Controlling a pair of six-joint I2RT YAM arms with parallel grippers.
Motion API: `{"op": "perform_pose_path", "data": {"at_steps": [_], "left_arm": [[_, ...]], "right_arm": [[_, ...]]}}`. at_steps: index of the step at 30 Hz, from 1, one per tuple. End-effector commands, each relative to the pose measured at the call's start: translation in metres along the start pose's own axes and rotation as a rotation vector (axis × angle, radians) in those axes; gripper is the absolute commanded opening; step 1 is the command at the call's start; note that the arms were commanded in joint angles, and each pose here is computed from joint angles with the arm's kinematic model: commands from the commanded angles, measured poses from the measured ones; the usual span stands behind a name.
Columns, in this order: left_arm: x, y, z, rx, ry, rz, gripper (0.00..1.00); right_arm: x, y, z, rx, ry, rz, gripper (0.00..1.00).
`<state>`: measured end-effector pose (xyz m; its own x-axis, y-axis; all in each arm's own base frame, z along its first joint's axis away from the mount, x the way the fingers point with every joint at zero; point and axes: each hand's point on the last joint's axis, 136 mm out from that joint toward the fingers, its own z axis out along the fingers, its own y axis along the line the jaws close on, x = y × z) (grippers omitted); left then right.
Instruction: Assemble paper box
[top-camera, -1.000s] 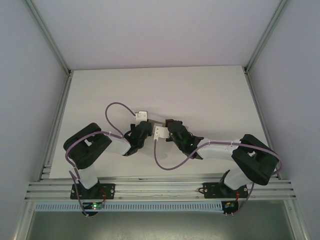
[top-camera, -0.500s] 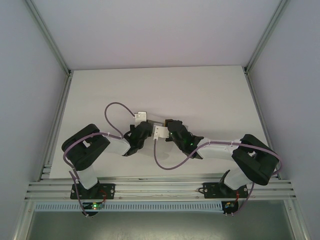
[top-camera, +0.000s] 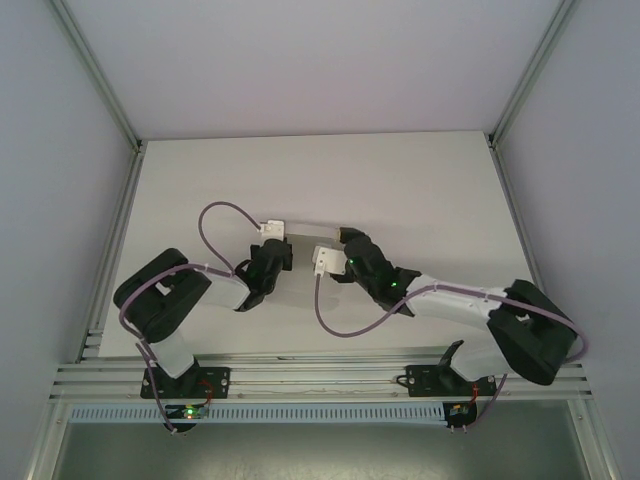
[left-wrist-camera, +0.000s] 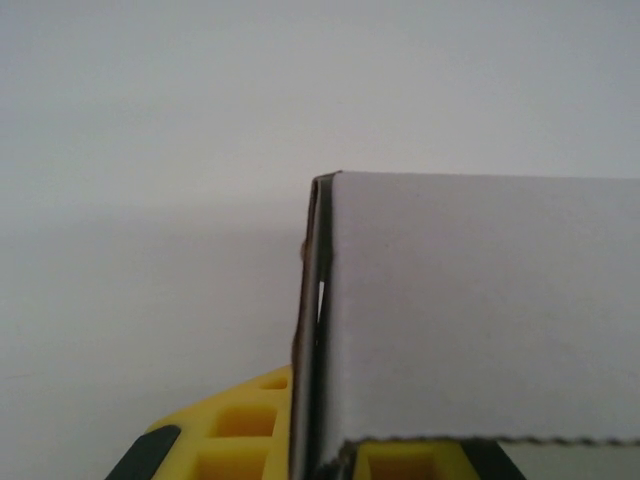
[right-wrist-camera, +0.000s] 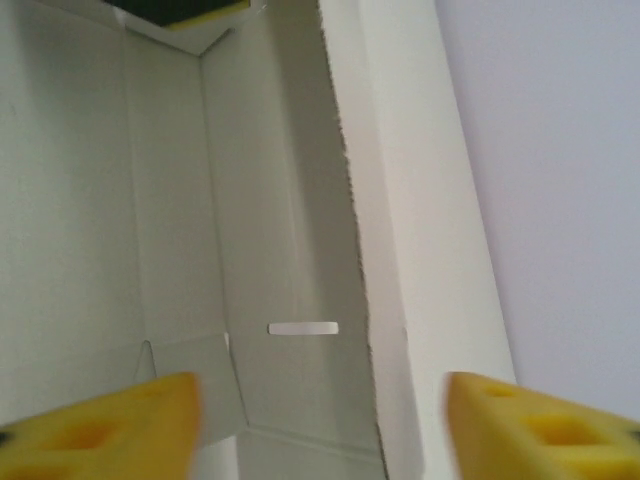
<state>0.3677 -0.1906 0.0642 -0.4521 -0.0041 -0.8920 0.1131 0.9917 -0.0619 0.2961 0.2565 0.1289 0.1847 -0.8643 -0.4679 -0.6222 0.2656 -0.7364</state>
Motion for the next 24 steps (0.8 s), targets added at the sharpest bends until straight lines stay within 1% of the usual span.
{"op": "perform_pose_path", "data": {"at_steps": [1, 3, 6, 8, 11, 13, 16, 19, 24], "left_arm": [[-0.013, 0.007, -0.015, 0.004, -0.011, -0.050, 0.00], [-0.021, 0.008, -0.024, 0.011, -0.025, -0.080, 0.00], [-0.029, 0.007, -0.036, 0.037, -0.020, -0.099, 0.00], [-0.031, 0.005, -0.044, 0.065, -0.018, -0.111, 0.00], [-0.032, 0.003, -0.052, 0.099, -0.010, -0.125, 0.00], [-0.034, 0.002, -0.058, 0.117, -0.010, -0.135, 0.00], [-0.038, -0.005, -0.067, 0.175, -0.019, -0.146, 0.00], [-0.042, -0.005, -0.076, 0.199, -0.026, -0.160, 0.00], [-0.049, 0.000, -0.086, 0.196, -0.057, -0.181, 0.00]], "right_arm": [[-0.040, -0.028, -0.030, 0.017, -0.178, 0.105, 0.98], [-0.052, -0.037, -0.053, 0.031, -0.275, 0.144, 0.98], [-0.063, -0.062, -0.090, 0.118, -0.410, 0.265, 0.98], [-0.067, -0.084, -0.115, 0.173, -0.487, 0.385, 0.98], [-0.063, -0.117, -0.140, 0.236, -0.544, 0.588, 0.98], [-0.060, -0.128, -0.144, 0.245, -0.542, 0.673, 0.98], [-0.060, -0.128, -0.135, 0.213, -0.506, 0.709, 0.98], [-0.051, -0.127, -0.114, 0.215, -0.414, 0.744, 0.98], [-0.040, -0.109, -0.082, 0.157, -0.293, 0.746, 0.98]]}}
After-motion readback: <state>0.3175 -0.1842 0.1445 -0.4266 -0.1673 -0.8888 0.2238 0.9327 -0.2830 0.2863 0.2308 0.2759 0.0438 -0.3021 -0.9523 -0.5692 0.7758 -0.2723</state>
